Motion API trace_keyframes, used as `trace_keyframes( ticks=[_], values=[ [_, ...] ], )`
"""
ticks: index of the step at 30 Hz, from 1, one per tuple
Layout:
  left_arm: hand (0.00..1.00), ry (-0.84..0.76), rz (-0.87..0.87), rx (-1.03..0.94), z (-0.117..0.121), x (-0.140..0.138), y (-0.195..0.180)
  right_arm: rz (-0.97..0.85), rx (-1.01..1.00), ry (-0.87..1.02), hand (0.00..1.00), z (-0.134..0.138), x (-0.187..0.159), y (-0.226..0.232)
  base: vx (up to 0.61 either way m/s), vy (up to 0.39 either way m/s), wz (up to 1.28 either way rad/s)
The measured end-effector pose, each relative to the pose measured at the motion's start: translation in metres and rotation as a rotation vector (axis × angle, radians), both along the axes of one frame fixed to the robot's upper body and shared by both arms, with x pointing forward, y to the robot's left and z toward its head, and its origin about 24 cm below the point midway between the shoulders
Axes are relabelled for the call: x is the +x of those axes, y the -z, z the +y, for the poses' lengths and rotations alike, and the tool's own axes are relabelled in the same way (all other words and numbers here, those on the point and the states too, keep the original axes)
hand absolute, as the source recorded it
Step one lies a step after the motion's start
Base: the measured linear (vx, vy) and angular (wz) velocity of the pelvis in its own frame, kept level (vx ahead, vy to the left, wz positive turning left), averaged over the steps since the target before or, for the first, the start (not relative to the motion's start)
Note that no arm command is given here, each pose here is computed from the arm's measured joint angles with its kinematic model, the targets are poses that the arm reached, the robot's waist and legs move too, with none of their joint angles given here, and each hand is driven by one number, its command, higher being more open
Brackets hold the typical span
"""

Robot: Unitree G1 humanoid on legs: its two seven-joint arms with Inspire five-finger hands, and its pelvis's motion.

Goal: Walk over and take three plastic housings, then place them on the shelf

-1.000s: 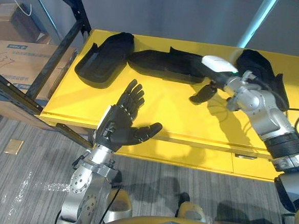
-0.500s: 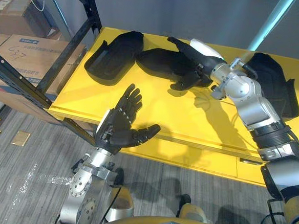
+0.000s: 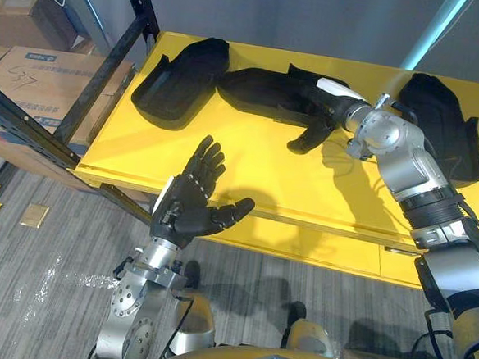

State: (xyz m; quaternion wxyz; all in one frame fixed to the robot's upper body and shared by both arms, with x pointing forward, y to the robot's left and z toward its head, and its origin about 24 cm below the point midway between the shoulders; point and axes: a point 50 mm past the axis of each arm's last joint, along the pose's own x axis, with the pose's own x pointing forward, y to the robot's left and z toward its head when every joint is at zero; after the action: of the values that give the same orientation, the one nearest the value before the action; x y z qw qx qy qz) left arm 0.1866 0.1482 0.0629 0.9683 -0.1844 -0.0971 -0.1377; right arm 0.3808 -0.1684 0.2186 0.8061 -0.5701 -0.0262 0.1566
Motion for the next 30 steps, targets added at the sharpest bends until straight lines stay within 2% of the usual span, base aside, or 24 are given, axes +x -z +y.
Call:
trace_keyframes(
  ticks=[6, 9, 19, 25, 30],
  values=[
    [1.00, -0.015, -0.006, -0.005, 0.000, 0.002, -0.002, -0.126, 0.017, 0.025, 0.00, -0.003, 0.008, -0.032, -0.01, -0.002, 0.00],
    [1.00, -0.021, -0.008, -0.006, 0.000, 0.002, -0.002, -0.083, 0.017, 0.074, 0.00, -0.015, 0.015, -0.023, -0.01, -0.004, 0.03],
    [1.00, -0.022, -0.033, -0.011, -0.001, 0.006, -0.007, -0.146, 0.032, 0.083, 0.00, -0.018, 0.016, -0.026, -0.02, -0.004, 0.03],
    [1.00, -0.026, -0.029, -0.034, -0.006, 0.007, -0.007, -0.217, 0.042, 0.264, 0.00, -0.017, 0.017, -0.022, 0.00, 0.000, 0.00],
    [1.00, -0.016, -0.022, -0.045, -0.011, 0.006, -0.006, -0.209, 0.052, 0.365, 0.00, -0.018, 0.010, -0.013, 0.00, -0.002, -0.04]
  ],
)
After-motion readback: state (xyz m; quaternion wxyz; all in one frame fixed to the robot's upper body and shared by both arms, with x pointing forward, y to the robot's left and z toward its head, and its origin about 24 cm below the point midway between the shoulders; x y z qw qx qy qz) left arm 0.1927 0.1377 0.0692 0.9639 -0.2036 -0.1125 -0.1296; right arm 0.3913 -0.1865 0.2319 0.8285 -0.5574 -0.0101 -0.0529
